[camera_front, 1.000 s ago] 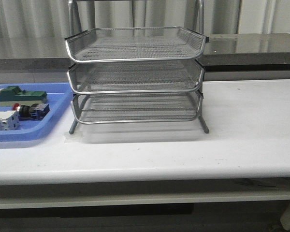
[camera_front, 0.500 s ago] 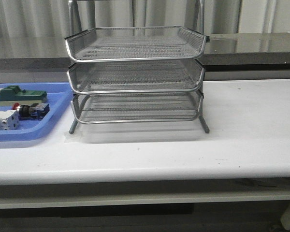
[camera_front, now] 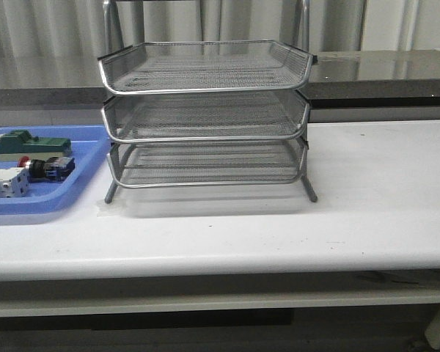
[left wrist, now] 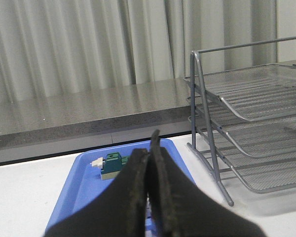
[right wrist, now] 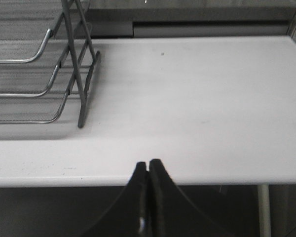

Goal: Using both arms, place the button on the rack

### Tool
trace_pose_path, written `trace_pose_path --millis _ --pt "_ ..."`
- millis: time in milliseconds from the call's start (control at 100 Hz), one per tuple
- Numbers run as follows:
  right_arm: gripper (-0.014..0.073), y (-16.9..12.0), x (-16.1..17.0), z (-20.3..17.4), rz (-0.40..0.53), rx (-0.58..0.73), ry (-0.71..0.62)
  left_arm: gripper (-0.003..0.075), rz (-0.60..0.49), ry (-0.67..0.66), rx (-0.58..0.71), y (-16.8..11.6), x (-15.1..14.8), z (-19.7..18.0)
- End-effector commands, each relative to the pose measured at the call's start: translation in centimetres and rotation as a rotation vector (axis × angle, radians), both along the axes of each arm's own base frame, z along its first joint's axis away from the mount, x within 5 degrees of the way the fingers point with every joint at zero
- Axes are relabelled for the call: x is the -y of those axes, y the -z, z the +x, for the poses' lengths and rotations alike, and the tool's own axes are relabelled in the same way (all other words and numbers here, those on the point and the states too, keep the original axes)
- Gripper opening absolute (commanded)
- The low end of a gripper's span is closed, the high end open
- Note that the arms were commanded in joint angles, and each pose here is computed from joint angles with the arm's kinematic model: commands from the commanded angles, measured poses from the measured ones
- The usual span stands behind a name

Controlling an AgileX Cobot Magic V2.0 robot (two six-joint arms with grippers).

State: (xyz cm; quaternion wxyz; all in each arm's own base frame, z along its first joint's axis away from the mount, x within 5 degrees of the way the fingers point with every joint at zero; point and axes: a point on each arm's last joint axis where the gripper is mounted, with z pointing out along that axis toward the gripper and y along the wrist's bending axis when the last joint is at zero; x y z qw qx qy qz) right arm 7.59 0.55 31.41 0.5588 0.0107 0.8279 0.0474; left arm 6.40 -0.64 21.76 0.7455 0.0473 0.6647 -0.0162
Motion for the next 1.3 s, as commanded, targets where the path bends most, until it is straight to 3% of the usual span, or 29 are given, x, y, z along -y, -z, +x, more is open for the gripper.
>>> trace_pose_path --millis 0,230,470,540,660,710,910,1290 --pt "-0.0056 -2.4 -0.3 1.6 0.043 0.016 -0.008 -0.0020 -0.015 0.010 0.028 0.6 0.1 0.1" --pt "-0.0056 -2.4 -1.0 4.7 0.165 -0.014 -0.017 -0.0020 -0.015 0.010 0.028 0.6 0.1 0.1" --pt "-0.0020 -1.0 -1.8 6.7 0.304 -0.151 -0.024 -0.0020 -0.015 0.010 0.028 0.6 0.1 0.1" --pt "0.0076 -0.5 -2.1 7.3 0.348 -0.196 -0.029 -0.0020 -0.015 0.010 0.028 0.6 0.1 0.1" --pt "0.0346 0.2 -3.1 8.8 0.436 -0.244 -0.052 -0.0020 -0.015 0.010 0.028 0.6 0.1 0.1" --pt "0.0408 0.4 -3.6 9.4 0.464 -0.248 -0.068 -0.0020 -0.015 0.010 0.028 0.6 0.1 0.1" --pt "0.0414 1.7 -6.1 12.5 0.546 -0.267 -0.119 -0.0020 -0.015 0.010 0.028 0.6 0.1 0.1" --pt "0.0414 3.5 -8.7 19.5 0.533 -0.329 -0.106 -0.0020 -0.015 0.010 0.028 0.6 0.1 0.1"
